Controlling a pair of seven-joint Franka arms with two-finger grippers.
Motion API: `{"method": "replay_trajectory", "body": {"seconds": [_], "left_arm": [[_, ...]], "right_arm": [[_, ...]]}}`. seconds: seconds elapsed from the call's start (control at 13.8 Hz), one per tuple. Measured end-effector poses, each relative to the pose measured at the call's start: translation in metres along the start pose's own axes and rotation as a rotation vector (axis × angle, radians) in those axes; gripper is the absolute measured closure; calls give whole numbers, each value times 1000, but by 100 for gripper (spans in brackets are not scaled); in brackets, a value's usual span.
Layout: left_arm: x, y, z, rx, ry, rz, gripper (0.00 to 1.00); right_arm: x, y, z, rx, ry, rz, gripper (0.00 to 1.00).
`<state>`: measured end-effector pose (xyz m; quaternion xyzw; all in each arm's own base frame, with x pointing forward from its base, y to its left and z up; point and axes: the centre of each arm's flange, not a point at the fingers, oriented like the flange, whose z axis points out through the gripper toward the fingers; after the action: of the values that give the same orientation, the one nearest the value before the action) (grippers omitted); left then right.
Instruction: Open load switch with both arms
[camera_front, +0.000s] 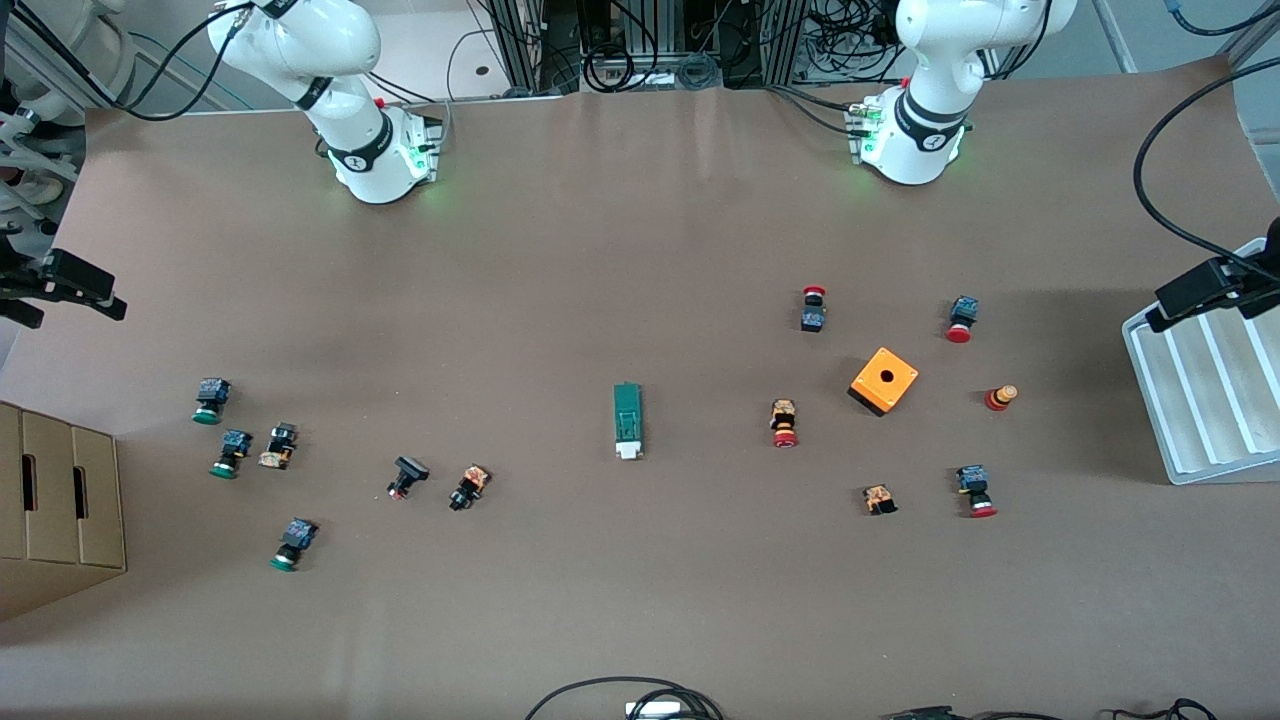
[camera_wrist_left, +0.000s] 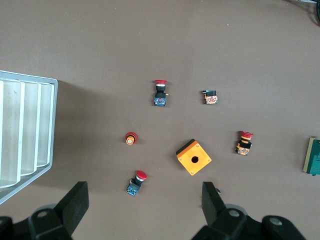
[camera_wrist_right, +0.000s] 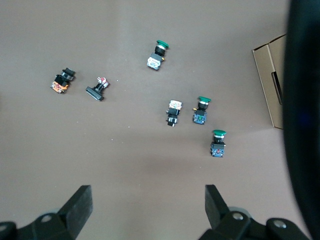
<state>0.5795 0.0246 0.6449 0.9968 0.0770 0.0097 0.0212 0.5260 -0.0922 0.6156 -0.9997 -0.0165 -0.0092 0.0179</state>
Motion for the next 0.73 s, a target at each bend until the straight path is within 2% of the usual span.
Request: {"method": "replay_trajectory", "body": {"seconds": [0.36,0.73], "left_arm": [[0,0,2,1,-5,0,0],[12,7,33,4,-59,11,0]], "right_arm": [[0,-1,0,0,0,-2,0],[0,-1,0,0,0,-3,0]]}}
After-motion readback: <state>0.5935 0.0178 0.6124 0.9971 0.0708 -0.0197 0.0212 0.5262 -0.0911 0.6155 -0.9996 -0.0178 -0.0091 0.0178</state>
